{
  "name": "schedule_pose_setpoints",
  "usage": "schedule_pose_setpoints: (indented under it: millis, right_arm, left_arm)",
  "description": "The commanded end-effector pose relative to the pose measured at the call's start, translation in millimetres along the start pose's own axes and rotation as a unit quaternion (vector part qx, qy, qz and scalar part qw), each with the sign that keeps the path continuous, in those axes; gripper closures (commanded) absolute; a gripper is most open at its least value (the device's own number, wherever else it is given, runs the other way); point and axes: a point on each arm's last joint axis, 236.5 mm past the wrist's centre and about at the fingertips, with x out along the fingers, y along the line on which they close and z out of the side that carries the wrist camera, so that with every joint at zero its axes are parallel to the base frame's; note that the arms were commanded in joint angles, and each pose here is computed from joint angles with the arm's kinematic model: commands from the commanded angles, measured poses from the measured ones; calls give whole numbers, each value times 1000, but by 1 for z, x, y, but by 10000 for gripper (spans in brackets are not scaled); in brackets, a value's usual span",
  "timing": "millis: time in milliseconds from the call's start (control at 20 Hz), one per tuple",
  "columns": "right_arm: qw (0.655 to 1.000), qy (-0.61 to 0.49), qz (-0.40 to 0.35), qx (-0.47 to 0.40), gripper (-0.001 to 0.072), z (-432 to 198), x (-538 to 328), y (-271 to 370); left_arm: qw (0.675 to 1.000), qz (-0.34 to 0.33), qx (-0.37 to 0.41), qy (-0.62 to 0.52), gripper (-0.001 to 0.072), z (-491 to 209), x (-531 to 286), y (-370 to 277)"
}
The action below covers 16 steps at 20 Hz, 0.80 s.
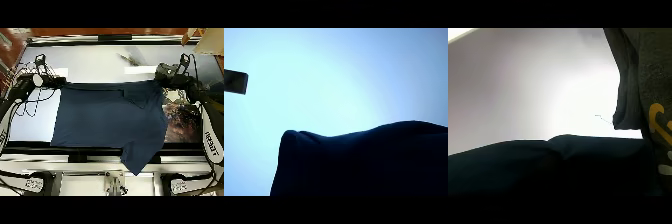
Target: Fold the shirts.
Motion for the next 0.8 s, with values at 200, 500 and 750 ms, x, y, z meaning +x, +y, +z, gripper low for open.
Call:
schedule_pose_setpoints:
  millis: [200, 500, 750]
  right_arm:
    - [989, 132, -23, -58, 639, -58, -15, -14]
    - [957, 259, -94, -91, 639, -108, -60, -48]
    - [953, 281, -99, -57, 639, -124, -59, -49]
  left_arm:
    - [989, 7, 68, 130, 675, -50, 10, 17]
    - [956, -38, 51, 288, 675, -110, -42, 45]
    - [943, -96, 18, 317, 674, -139, -39, 24]
